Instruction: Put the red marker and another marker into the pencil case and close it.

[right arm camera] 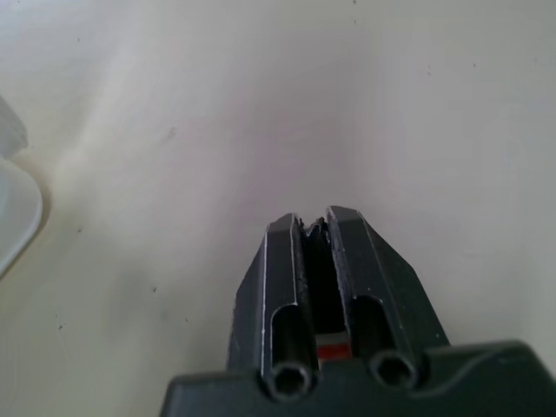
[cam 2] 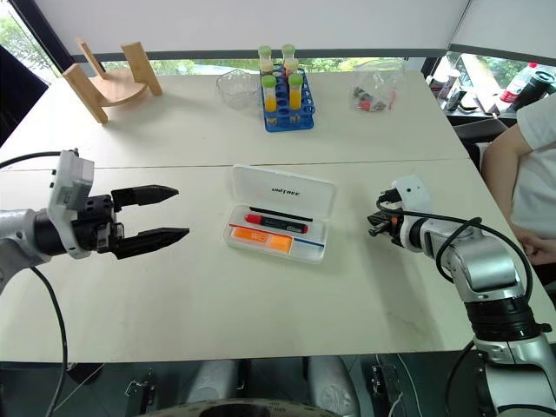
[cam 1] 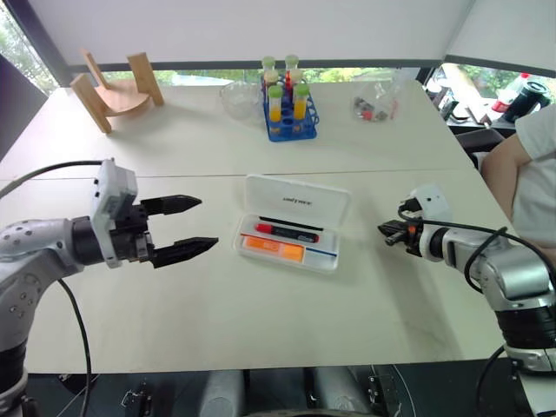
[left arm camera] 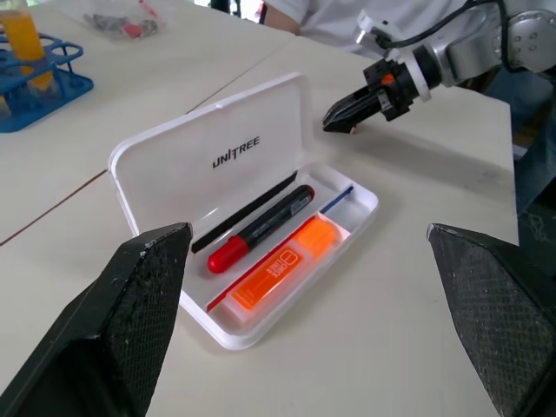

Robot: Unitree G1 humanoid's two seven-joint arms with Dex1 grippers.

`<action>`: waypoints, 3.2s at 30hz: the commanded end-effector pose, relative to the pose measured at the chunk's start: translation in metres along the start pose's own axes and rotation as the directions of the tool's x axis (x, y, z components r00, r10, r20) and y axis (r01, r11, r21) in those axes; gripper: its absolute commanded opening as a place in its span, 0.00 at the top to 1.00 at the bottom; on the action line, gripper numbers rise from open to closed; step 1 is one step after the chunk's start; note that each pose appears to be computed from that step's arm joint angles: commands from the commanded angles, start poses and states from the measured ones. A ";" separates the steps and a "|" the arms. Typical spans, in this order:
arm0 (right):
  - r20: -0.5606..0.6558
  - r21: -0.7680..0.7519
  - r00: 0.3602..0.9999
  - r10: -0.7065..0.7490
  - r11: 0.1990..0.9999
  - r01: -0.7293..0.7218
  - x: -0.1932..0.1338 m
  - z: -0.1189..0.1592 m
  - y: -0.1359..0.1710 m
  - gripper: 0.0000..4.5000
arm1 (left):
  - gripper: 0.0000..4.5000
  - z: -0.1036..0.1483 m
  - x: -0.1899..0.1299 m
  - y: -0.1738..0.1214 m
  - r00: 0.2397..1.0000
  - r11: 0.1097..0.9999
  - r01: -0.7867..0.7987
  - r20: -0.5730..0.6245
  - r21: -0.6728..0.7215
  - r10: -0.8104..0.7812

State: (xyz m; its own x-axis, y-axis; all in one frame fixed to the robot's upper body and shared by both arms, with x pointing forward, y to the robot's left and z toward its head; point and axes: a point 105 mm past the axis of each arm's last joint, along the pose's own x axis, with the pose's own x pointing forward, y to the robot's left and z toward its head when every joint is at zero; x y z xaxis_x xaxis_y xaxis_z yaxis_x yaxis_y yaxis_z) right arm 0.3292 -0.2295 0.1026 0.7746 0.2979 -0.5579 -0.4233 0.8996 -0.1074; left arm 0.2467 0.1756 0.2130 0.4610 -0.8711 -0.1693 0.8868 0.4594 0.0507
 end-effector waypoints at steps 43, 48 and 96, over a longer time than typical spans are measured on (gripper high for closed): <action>0.010 -0.486 0.741 0.672 0.651 -0.583 -0.017 0.073 0.125 0.03 | 0.00 -0.004 0.001 0.013 0.997 0.997 -0.069 -0.038 0.017 0.069; 0.065 -0.470 0.736 0.674 0.672 -0.573 -0.034 0.083 0.118 0.03 | 0.00 -0.005 0.002 0.019 0.997 0.997 -0.075 -0.026 0.012 0.076; 0.245 -0.348 0.880 0.408 0.884 -0.313 -0.115 0.084 0.072 0.00 | 0.97 -0.107 0.114 0.049 0.825 0.874 0.485 -0.342 0.017 -0.451</action>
State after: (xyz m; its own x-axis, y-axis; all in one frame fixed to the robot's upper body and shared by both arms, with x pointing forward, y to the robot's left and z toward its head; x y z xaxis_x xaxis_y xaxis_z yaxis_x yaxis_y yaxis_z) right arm 0.2521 -0.1746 0.2150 0.6099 0.7056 -0.3606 -0.7843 0.6027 -0.1473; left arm 0.3418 0.1194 0.1164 -0.0448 -0.9090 -0.4143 0.9989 -0.0338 -0.0339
